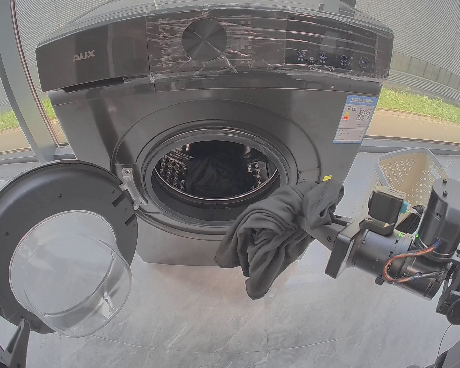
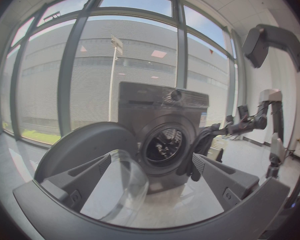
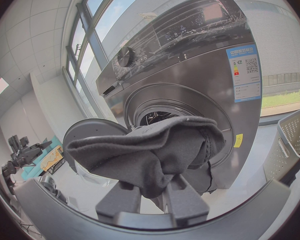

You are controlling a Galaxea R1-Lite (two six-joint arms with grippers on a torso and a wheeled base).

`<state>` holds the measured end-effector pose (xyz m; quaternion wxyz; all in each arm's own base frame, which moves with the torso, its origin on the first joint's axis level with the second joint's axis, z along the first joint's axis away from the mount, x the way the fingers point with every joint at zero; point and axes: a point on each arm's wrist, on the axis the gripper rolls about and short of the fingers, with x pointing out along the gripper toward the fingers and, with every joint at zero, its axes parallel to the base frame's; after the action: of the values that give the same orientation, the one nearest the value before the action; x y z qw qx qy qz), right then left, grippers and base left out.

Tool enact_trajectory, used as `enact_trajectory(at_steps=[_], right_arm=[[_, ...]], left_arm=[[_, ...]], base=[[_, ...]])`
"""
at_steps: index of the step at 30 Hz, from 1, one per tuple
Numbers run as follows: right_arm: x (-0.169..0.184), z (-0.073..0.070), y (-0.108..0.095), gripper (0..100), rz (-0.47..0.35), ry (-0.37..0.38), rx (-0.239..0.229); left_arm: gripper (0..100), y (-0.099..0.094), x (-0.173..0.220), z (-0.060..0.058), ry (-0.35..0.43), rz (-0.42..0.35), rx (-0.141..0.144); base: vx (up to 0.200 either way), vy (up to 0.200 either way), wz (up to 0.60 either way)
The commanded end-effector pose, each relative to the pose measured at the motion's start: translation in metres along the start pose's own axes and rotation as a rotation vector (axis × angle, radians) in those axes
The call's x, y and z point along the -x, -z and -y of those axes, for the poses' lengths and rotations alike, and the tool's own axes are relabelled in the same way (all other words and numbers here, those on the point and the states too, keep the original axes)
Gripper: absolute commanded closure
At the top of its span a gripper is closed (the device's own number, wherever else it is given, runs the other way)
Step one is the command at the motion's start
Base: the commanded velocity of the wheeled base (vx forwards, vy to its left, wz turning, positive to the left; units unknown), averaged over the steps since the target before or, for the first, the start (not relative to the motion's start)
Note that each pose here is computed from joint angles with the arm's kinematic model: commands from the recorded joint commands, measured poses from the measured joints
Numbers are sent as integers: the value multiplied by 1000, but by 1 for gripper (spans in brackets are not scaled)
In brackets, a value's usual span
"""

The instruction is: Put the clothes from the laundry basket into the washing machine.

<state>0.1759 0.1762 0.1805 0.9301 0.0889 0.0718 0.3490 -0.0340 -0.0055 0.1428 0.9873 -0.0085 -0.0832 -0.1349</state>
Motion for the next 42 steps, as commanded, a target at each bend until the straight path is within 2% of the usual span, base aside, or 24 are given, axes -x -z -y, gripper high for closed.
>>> enact_trajectory(at_steps=[1, 6, 8, 13, 16, 20, 22, 23, 24, 30, 36, 38, 40, 42], right_arm=[[-42, 0, 6, 100, 9, 90, -32], [-62, -1, 3, 100, 35, 123, -48], [-76, -1, 3, 100, 55, 161, -54], [-98, -5, 0, 100, 82, 161, -100], [-104, -5, 0, 100, 89, 157, -106], [-105, -9, 0, 100, 92, 145, -106], [-105, -9, 0, 100, 92, 145, -106], [-107, -9, 4, 100, 84, 144, -107], [-107, -9, 3, 100, 88, 141, -107], [-106, -10, 0, 100, 94, 132, -110], [-104, -22, 4, 100, 115, 79, -139], [-105, -23, 6, 100, 112, 76, -138], [-104, -25, 7, 100, 111, 70, -140], [-101, -25, 8, 100, 101, 70, -139]], left_arm=[[0, -18, -44, -7, 172, -199, 90], [0, -17, -71, -13, 225, -277, 85], [0, -14, -88, -14, 269, -322, 106], [0, -12, -122, -13, 344, -342, 120], [0, -7, -138, -11, 383, -368, 125], [0, 9, -159, -1, 456, -471, 137], [0, 9, -159, -1, 456, -471, 137], [0, 22, -173, 5, 461, -546, 130], [0, 29, -183, 9, 478, -566, 131], [0, 56, -214, 28, 553, -610, 131], [0, 92, -243, 42, 580, -682, 134], [0, 103, -252, 47, 583, -676, 132], [0, 111, -267, 51, 557, -635, 126], [0, 118, -279, 53, 539, -613, 141]], base=[[0, 0, 0], [0, 0, 0], [0, 0, 0], [0, 0, 0], [0, 0, 0], [0, 0, 0], [0, 0, 0], [0, 0, 0], [0, 0, 0], [0, 0, 0], [0, 0, 0], [0, 0, 0], [0, 0, 0], [0, 0, 0]])
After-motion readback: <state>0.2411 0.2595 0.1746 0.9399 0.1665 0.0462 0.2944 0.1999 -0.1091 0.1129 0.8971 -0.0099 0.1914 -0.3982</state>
